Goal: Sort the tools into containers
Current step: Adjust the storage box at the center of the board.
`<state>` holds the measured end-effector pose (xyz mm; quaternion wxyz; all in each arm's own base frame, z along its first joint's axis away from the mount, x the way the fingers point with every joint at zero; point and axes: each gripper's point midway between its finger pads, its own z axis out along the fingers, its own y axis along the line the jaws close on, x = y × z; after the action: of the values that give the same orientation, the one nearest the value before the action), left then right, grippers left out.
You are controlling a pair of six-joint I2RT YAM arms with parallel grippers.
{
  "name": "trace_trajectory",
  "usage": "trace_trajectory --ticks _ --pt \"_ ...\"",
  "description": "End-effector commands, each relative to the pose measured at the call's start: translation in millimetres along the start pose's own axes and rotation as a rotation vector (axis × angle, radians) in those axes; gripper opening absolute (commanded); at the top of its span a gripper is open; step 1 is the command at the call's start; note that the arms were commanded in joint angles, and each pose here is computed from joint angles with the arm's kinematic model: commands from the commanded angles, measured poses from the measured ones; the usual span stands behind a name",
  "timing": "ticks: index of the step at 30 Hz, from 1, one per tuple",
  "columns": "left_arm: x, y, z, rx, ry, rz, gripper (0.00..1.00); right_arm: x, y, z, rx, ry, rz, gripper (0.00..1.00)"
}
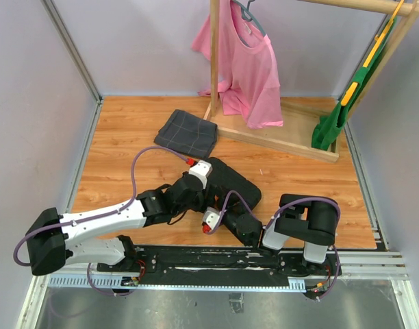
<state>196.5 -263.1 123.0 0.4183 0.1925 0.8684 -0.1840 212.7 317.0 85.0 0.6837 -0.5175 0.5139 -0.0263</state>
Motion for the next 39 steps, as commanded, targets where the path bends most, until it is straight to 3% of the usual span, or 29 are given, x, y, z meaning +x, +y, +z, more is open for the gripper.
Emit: trace_trajectory --ticks 1,27,39 --pt "-5 3 1 -0.020 -0.037 -0.034 0.73 -11 -13 0 0.069 -0.027 0.096 0.86" --pt "8 13 8 -0.027 -0.042 -0.149 0.73 -22 -34 -27 0.066 -0.112 0.441 0.90" --pt "17 29 -2 -0.029 -0.114 -0.417 0.73 -4 -50 -48 -0.054 0.128 0.610 0.94"
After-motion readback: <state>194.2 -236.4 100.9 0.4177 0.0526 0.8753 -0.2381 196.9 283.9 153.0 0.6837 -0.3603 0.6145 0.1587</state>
